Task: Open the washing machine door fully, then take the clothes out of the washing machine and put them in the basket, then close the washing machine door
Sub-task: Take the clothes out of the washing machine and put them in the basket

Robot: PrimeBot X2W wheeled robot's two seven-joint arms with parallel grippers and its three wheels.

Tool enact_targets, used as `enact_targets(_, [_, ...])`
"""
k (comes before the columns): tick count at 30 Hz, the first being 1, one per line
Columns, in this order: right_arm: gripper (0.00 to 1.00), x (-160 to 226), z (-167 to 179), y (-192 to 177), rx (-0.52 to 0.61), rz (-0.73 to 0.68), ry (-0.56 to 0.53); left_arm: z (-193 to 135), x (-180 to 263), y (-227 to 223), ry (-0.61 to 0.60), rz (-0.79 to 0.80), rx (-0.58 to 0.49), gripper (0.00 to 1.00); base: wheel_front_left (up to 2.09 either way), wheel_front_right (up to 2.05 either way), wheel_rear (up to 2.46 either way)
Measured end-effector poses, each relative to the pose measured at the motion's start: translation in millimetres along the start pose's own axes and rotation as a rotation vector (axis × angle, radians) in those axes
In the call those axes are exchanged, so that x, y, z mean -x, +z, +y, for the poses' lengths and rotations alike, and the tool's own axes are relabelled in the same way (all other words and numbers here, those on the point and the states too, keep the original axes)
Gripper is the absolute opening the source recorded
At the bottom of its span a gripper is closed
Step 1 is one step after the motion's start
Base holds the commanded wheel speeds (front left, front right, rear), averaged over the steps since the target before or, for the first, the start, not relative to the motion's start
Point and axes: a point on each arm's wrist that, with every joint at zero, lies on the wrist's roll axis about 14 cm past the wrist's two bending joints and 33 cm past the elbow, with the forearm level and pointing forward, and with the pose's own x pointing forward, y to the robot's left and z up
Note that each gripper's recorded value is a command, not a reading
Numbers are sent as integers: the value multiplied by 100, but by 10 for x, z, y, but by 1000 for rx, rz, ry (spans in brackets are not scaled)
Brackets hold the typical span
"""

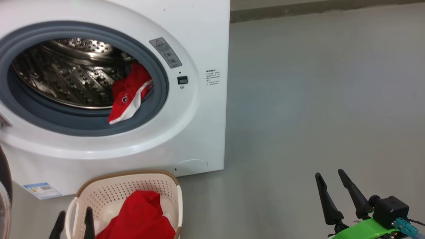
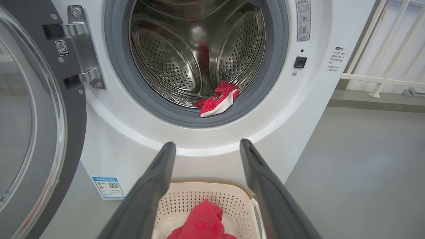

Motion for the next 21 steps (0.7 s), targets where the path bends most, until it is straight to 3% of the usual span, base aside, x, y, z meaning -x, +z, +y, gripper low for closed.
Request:
enact_targets(7, [100,-92,42,-128,-21,31,-7,-114,-378,-45,-66,18,8,100,0,0,0])
enact_targets(21, [100,-428,12,-310,-36,62,-43,-351,-1761,125,-224,17,-51,100,0,0,0])
